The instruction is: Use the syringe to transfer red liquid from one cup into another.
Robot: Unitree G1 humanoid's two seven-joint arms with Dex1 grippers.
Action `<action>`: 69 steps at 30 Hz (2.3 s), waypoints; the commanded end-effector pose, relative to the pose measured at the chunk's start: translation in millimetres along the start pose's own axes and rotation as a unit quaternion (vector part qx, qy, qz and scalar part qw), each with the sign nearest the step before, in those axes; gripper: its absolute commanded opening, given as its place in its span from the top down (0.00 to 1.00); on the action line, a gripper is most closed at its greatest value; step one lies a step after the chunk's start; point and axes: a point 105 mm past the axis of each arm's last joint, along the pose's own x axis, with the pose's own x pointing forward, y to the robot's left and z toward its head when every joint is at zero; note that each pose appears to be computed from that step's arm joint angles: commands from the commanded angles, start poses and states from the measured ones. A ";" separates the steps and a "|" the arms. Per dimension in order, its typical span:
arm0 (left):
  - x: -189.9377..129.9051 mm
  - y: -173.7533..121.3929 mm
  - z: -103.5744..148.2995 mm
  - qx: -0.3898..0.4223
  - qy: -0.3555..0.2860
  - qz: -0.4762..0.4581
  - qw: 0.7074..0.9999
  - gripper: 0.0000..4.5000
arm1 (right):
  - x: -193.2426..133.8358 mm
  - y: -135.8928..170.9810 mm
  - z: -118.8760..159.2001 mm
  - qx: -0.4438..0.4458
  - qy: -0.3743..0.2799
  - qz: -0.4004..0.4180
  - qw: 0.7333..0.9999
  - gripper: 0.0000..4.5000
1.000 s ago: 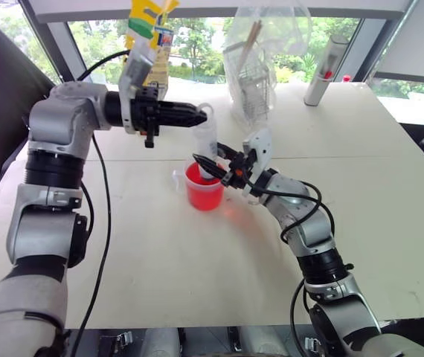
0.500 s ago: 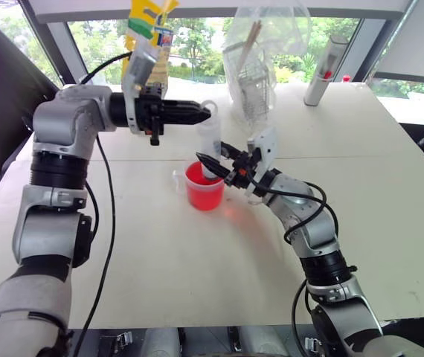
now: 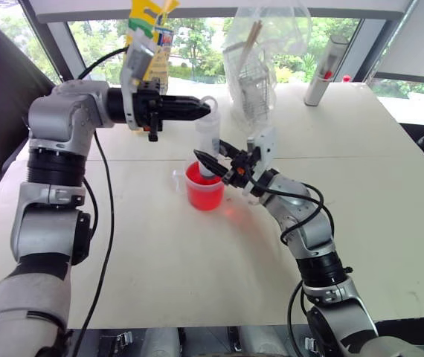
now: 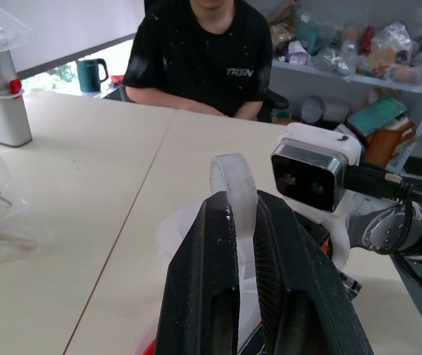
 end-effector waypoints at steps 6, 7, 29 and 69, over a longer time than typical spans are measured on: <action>-4.5 -10.2 47.0 0.065 -0.054 -0.008 0.996 0.98 | 3.0 13.0 -19.5 0.006 0.025 0.025 0.999 0.67; -4.6 -10.3 46.8 0.065 -0.054 -0.008 0.996 0.98 | 2.8 13.2 -20.6 0.007 0.025 0.024 0.999 0.67; -7.5 -7.9 56.4 0.074 -0.066 0.003 0.995 0.98 | 0.0 17.3 -39.5 0.024 0.048 0.033 0.998 0.67; -11.2 -13.6 37.9 0.059 -0.040 -0.005 0.997 0.19 | 0.6 4.4 -9.1 -0.016 0.026 0.027 0.999 0.67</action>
